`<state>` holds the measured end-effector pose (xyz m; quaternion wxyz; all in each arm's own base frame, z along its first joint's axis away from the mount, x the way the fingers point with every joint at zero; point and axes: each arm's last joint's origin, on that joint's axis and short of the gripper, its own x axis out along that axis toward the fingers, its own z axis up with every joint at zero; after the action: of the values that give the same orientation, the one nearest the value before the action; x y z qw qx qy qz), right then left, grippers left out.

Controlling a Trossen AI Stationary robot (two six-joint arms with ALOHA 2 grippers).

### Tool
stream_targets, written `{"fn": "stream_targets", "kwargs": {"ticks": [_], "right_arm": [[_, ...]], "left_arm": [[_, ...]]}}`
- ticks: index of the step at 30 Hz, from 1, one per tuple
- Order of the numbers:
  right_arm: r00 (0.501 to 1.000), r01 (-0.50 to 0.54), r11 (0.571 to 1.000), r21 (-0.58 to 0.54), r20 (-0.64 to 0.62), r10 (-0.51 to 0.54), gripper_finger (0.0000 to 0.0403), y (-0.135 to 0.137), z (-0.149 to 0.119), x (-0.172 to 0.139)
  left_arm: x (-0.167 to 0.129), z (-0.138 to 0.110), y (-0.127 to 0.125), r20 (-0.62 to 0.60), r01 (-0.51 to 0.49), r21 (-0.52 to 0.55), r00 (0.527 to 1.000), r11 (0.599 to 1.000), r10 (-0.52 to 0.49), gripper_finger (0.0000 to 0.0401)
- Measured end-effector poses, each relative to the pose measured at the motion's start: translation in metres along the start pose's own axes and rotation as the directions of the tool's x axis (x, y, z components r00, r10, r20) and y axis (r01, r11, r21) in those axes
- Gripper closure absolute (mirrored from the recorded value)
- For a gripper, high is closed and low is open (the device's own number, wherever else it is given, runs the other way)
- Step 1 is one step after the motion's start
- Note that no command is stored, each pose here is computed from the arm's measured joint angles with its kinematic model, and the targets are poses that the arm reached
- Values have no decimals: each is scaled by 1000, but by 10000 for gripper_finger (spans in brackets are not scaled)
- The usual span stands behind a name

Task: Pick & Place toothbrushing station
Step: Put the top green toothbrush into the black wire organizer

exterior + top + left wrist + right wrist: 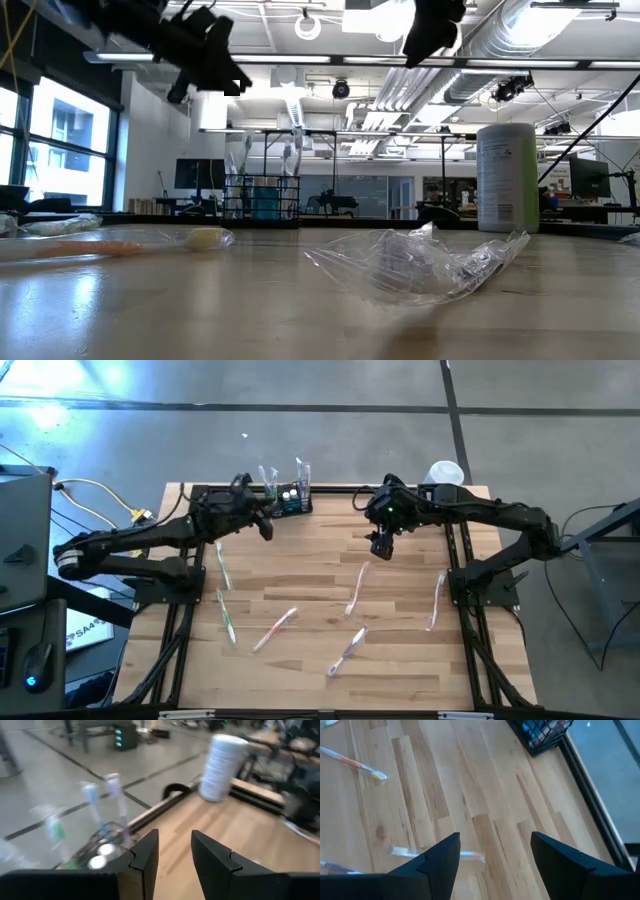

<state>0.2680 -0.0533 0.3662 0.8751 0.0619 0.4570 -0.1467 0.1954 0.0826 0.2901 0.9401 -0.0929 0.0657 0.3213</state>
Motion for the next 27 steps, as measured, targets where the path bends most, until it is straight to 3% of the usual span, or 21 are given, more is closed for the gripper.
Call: {"fn": "stream_targets", "kwargs": {"ticks": [8, 12, 17, 23, 27], "right_arm": [[998, -36, 999, 16, -47, 37, 167, 20, -14, -17], [996, -82, 996, 18, -13, 83, 167, 36, -19, -30], [993, -120, 992, 28, -13, 120, 167, 50, -24, -36], [987, -159, 987, 4, -35, 159, 167, 65, -29, -36], [980, -199, 980, -9, -13, 199, 167, 78, -30, -40]], "left_arm": [[-22, 48, -46, -63, 152, 74, 987, 986, -148, 286], [-38, 57, -59, -148, 196, 70, 972, 978, -184, 286], [-48, 45, -68, -264, 201, -19, 944, 979, -199, 286], [-54, 27, -78, -414, 211, -116, 878, 971, -240, 286], [-56, 19, -87, -461, 221, -122, 851, 968, -253, 286]]}}
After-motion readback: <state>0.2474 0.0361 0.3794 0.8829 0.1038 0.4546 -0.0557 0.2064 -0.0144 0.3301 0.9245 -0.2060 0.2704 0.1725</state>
